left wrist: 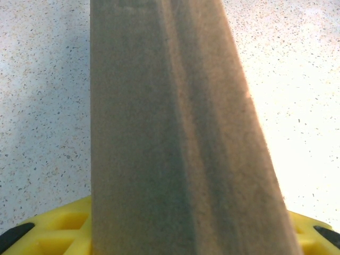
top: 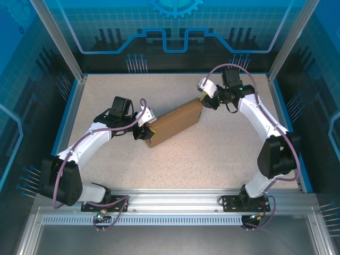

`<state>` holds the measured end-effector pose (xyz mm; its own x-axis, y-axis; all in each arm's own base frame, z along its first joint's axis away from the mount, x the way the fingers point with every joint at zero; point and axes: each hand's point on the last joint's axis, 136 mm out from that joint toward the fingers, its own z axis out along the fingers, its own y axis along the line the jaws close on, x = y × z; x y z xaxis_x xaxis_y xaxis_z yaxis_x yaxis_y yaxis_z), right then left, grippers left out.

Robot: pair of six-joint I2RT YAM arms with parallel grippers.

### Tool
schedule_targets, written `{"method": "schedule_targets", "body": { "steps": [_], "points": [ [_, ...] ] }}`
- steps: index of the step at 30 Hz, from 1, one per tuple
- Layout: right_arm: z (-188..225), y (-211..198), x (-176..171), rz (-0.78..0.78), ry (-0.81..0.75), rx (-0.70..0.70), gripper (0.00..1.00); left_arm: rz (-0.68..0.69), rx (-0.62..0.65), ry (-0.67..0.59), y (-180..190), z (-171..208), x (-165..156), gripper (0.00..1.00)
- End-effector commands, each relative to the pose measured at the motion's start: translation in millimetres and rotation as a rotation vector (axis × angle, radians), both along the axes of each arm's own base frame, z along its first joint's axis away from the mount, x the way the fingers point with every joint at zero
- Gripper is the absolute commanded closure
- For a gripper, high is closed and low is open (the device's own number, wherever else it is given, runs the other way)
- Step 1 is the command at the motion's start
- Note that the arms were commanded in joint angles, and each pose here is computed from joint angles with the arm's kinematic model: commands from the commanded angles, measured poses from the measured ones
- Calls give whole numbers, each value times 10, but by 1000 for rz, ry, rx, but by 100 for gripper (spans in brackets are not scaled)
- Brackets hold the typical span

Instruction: Fold the paper box

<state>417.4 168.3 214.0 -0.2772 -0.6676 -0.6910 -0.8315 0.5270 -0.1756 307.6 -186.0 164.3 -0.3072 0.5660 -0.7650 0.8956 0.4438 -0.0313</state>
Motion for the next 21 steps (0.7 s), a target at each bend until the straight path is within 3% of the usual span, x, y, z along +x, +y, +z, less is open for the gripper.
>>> {"method": "schedule_targets", "body": {
  "steps": [1, 7, 13, 21],
  "points": [
    [76, 8, 74, -12, -28, -3, 84, -47, -67, -62, -94, 241, 65, 64],
    [140, 14, 57, -110, 16, -21, 92, -5, -29, -45, -44, 149, 141, 64],
    [40, -4, -1, -238, 121, -92, 93, 18, 14, -15, 2, 45, 189, 63],
    [47, -22, -5, -353, 214, -83, 93, 25, 34, -3, 25, -8, 203, 63]
  ]
}}
